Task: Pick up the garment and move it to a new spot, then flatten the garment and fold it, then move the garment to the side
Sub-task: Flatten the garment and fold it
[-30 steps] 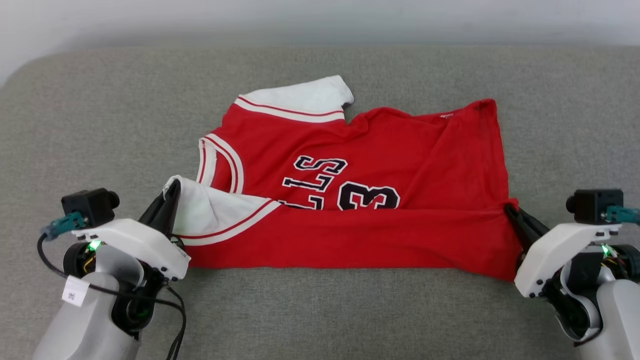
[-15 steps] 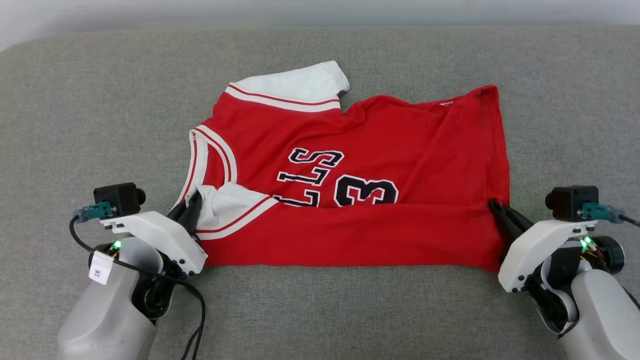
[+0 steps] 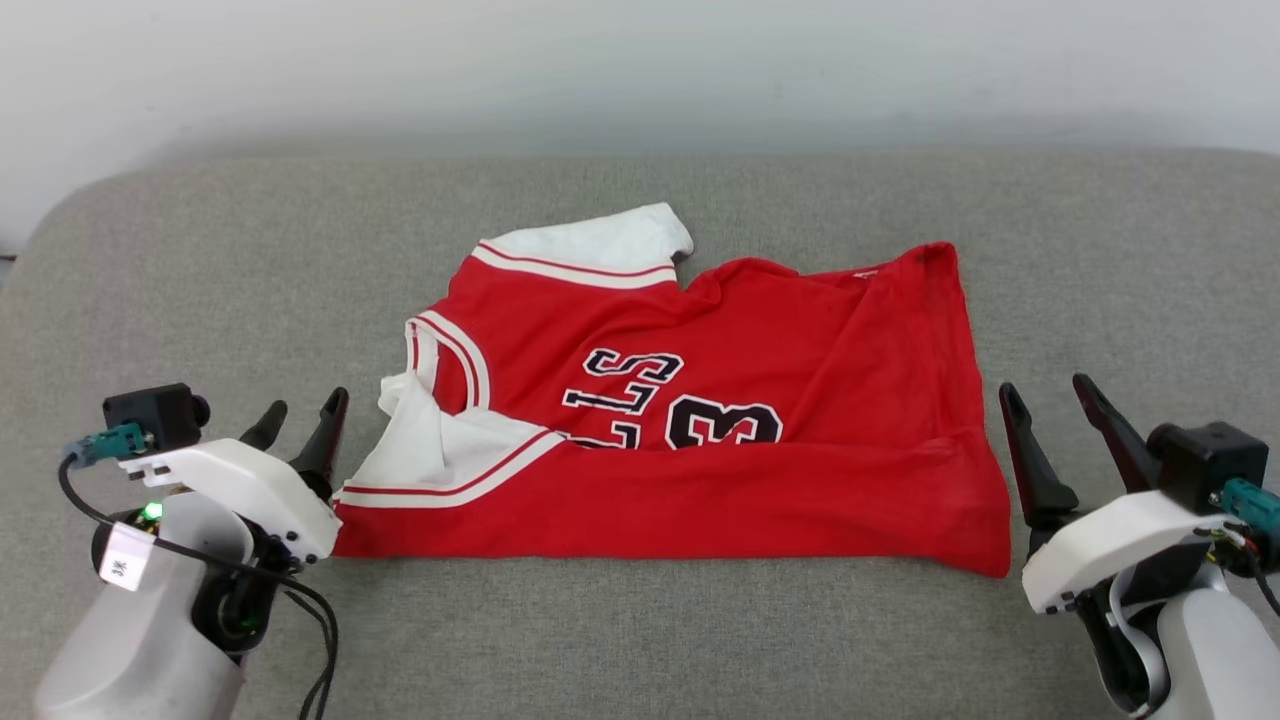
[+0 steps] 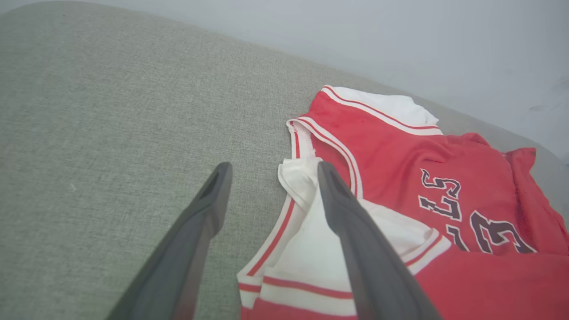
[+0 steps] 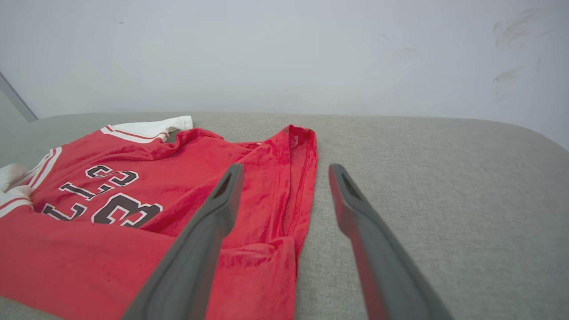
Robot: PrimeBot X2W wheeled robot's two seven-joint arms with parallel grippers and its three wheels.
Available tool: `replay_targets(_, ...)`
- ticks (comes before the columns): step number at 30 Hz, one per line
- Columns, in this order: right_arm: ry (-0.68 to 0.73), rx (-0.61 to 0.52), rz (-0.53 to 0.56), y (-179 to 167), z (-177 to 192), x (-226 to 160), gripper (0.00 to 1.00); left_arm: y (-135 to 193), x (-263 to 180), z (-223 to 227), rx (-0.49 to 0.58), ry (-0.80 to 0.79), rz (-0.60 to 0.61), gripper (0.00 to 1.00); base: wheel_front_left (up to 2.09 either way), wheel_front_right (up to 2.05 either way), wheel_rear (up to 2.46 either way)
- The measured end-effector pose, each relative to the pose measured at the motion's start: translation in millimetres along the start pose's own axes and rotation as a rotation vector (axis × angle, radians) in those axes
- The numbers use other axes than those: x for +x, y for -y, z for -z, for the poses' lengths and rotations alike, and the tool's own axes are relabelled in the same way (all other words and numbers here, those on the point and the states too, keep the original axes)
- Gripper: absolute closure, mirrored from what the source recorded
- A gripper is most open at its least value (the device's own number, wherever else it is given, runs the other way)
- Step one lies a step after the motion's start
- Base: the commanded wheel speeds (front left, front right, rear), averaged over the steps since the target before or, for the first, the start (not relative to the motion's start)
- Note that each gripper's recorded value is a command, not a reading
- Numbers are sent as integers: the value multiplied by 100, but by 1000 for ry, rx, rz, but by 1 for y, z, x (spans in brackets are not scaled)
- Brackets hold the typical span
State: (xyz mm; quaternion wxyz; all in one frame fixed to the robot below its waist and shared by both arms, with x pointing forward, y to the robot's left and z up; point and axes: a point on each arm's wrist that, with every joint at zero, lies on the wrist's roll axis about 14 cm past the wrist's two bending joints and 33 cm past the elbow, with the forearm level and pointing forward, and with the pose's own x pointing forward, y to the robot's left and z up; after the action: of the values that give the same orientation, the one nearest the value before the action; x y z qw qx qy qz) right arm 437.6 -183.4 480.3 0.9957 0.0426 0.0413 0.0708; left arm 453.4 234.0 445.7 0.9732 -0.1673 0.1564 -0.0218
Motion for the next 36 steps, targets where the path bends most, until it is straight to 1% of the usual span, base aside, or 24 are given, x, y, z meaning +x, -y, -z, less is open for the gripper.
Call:
replay_targets(5, 12, -9, 31, 0, -11, -20, 0, 10, -14, -17, 31, -57, 60, 0, 0, 0, 0)
replay_targets(8, 4, -15, 46, 2, -12, -30, 0, 13, -22, -14, 38, -148, 86, 0, 0, 0, 0)
replay_targets(13, 1, -7, 69, 4, -17, -41, 0, 10, -35, 9, 44, -369, 88, 0, 0, 0, 0)
replay_targets(18, 0, 7, 73, 1, -20, -39, 0, 6, -42, 37, 49, -551, 66, 0, 0, 0, 0)
replay_targets(26, -52, 26, 92, 6, -3, -34, 0, 1, -33, 78, 58, -708, 40, 0, 0, 0, 0)
replay_targets(31, -77, 48, 114, 12, 6, -36, 0, 4, -29, 96, 64, -789, 57, 1, 0, 0, 0)
replay_targets(32, -82, 52, 119, 14, 7, -37, 0, 5, -28, 98, 72, -796, 64, 36, 0, 0, 0)
replay_targets(33, -87, 57, 124, 15, 8, -37, 0, 5, -28, 101, 82, -810, 71, 57, 0, 0, 0)
replay_targets(34, -94, 66, 128, 16, 9, -38, 0, 6, -28, 101, 84, -816, 77, 69, 0, 0, 0)
replay_targets(35, -102, 75, 126, 17, 10, -38, 0, 7, -28, 101, 86, -816, 85, 91, 0, 0, 0)
replay_targets(36, -107, 77, 128, 18, 11, -39, 0, 8, -28, 102, 82, -816, 89, 100, 0, 0, 0)
